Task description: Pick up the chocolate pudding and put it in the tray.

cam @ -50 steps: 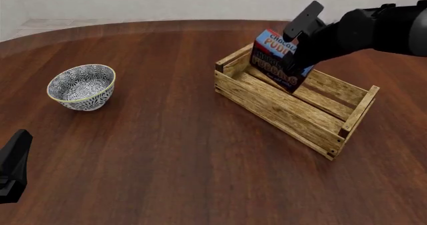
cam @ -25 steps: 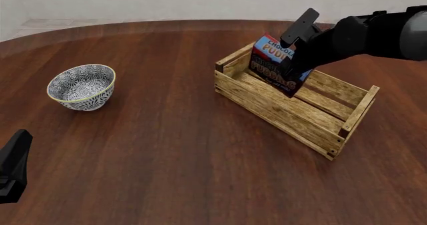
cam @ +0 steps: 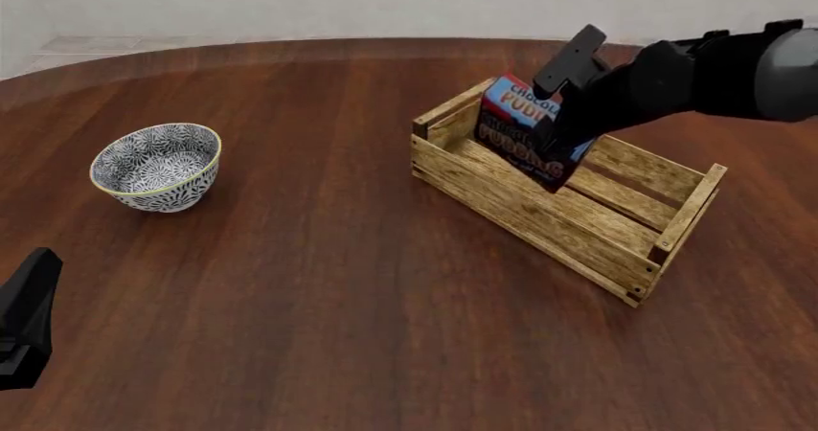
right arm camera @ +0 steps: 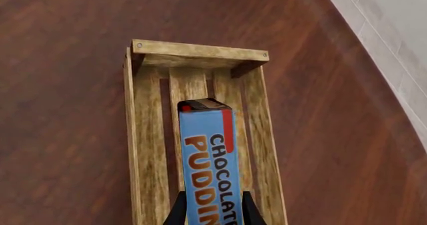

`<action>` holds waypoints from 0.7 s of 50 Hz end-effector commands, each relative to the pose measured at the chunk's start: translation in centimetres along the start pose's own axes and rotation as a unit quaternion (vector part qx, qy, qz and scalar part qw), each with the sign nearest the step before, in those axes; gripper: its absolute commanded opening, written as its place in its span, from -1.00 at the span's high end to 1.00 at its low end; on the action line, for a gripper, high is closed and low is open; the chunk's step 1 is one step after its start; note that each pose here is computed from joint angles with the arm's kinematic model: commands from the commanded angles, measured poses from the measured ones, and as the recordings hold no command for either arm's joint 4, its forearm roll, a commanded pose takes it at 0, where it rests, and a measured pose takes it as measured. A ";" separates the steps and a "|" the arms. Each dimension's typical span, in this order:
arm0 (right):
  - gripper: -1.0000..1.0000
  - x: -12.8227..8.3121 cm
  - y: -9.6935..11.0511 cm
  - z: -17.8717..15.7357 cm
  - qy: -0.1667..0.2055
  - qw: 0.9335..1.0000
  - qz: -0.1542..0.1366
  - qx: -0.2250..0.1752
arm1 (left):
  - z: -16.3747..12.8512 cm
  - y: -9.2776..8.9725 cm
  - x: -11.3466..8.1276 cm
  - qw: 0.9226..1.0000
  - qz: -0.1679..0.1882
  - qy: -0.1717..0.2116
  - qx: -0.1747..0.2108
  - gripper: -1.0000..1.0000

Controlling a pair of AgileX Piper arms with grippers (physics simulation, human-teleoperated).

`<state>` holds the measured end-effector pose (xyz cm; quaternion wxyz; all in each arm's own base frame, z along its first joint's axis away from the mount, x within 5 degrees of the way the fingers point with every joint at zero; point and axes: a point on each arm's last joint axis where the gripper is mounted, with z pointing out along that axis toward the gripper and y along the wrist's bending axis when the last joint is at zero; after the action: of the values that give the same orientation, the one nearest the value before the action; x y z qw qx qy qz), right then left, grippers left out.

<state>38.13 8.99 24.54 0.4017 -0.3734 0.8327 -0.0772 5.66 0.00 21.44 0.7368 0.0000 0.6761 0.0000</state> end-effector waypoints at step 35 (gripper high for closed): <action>1.00 0.8 0.6 1.5 0.007 1.000 0.017 -0.005 | 0.0 0.0 0.0 1.000 0.000 0.000 0.000 -1.00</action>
<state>38.44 9.08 23.11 0.3936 -0.3704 0.8382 -0.0733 5.66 0.00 21.44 0.7368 0.0000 0.6761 0.0000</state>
